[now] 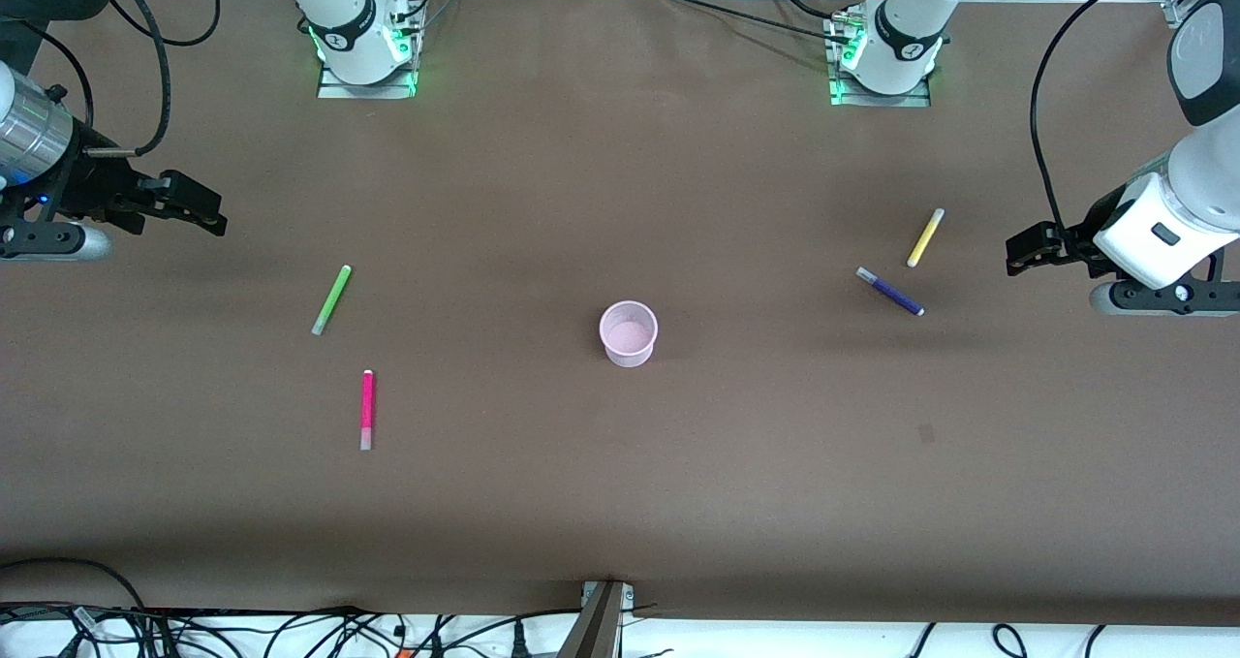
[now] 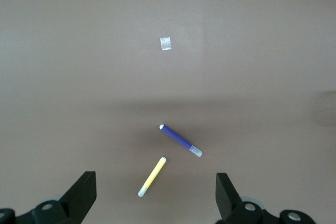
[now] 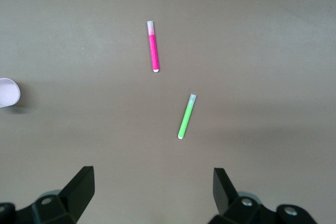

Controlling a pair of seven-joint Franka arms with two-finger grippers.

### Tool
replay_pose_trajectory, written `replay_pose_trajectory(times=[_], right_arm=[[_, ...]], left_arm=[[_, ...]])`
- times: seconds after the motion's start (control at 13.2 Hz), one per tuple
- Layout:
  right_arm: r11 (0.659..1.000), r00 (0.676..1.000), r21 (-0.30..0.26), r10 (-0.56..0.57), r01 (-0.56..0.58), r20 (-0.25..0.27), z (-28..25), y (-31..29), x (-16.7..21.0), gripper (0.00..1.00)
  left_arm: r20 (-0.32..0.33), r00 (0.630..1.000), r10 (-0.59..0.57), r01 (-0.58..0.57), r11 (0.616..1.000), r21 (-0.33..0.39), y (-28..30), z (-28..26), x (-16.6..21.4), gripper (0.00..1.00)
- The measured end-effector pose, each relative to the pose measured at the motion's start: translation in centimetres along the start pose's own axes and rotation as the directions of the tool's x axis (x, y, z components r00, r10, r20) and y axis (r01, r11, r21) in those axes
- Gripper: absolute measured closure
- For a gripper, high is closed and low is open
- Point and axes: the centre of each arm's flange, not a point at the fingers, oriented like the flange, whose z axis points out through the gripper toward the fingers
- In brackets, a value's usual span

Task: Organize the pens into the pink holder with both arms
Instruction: 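Move the left gripper down toward the blue pen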

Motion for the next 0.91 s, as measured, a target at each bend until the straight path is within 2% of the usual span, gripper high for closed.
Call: replay_pose_trajectory(times=[0.53,0.91], right_arm=[[1.0,1.0,0.0,0.0,0.0,-0.001,0.0,0.0,0.0,0.0],[1.0,1.0,0.0,0.001,-0.001,-0.001,0.0,0.0,0.0,0.0]], left_arm=[[0.017,1.0,0.002,-0.002,1.0,0.0,0.4,0.4,0.0,0.0],[0.109,0.992,-0.061,0.061,0.998,0.006,0.2,5.1,1.0,0.0]])
